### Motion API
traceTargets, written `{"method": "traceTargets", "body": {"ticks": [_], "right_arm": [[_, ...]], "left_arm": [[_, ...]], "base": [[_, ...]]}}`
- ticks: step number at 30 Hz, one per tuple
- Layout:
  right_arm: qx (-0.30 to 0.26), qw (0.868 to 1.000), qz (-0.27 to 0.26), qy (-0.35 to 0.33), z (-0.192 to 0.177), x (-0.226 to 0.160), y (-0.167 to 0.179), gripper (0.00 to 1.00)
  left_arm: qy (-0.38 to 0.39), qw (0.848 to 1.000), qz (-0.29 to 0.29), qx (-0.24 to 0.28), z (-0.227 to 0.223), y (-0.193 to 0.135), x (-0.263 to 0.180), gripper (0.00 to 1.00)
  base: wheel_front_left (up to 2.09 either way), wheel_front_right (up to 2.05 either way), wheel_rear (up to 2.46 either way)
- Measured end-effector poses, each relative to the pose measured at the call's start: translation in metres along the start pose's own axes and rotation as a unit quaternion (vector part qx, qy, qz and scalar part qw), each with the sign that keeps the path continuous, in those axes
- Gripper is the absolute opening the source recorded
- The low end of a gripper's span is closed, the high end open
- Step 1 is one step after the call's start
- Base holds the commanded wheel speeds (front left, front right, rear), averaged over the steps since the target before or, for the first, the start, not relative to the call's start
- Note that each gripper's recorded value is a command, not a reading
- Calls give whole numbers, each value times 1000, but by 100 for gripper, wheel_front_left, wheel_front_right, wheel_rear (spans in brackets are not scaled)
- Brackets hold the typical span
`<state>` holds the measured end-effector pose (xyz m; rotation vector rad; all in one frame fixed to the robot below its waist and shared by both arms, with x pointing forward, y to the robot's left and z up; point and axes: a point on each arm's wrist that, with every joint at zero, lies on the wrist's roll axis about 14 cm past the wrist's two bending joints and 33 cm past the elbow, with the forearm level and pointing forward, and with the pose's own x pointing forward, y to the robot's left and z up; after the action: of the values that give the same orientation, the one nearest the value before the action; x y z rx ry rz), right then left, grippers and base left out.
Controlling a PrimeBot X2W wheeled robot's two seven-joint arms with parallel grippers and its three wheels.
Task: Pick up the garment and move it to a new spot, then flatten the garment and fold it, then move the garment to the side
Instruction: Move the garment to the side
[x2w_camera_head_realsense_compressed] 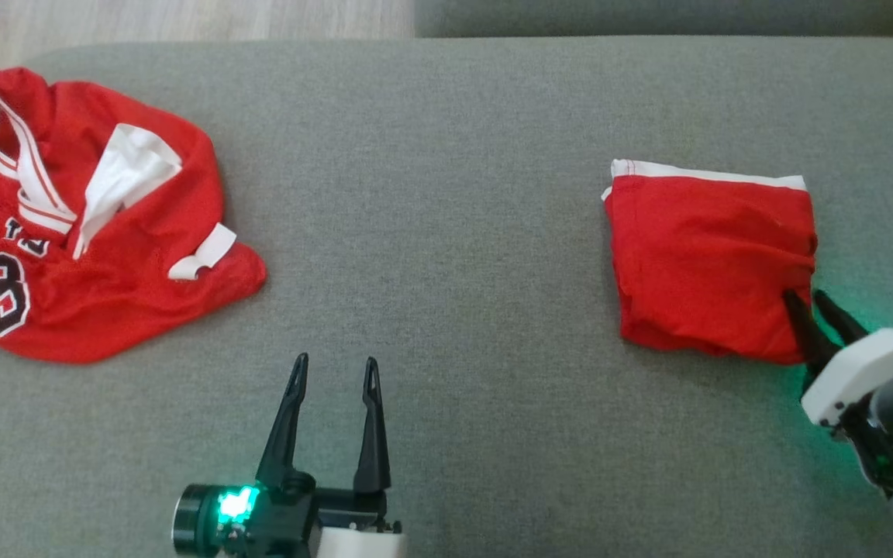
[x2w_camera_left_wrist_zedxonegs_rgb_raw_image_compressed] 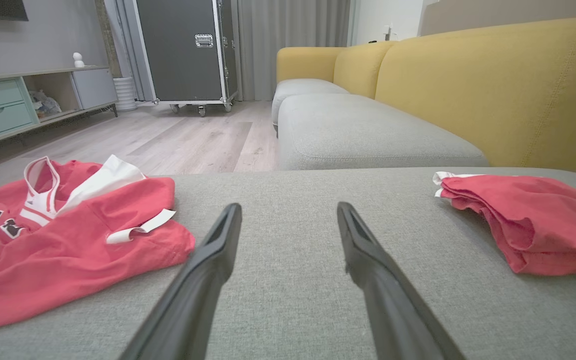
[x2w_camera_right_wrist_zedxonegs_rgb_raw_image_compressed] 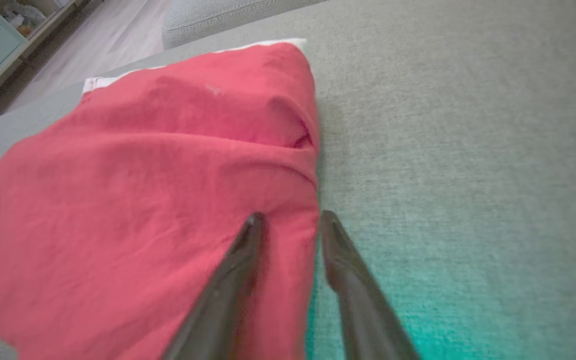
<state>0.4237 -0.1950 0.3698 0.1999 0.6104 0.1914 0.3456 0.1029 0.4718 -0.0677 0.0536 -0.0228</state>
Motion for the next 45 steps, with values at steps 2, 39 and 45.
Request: {"method": "traceTargets", "body": {"ticks": [2,39,45], "right_arm": [[1,1000,6,0,2,5,2,0],[31,999,26,28,10,24,-7,95],[27,998,40,35,4,28,3,0]], "left_arm": [[3,1000,-2,0,-2,-2,4,100],[-26,999,-35,-4,11,-27,43,100],[-26,999,-25,-2,12,-21,41,100]], "base": [[0,0,0],[0,0,0],[0,0,0]]}}
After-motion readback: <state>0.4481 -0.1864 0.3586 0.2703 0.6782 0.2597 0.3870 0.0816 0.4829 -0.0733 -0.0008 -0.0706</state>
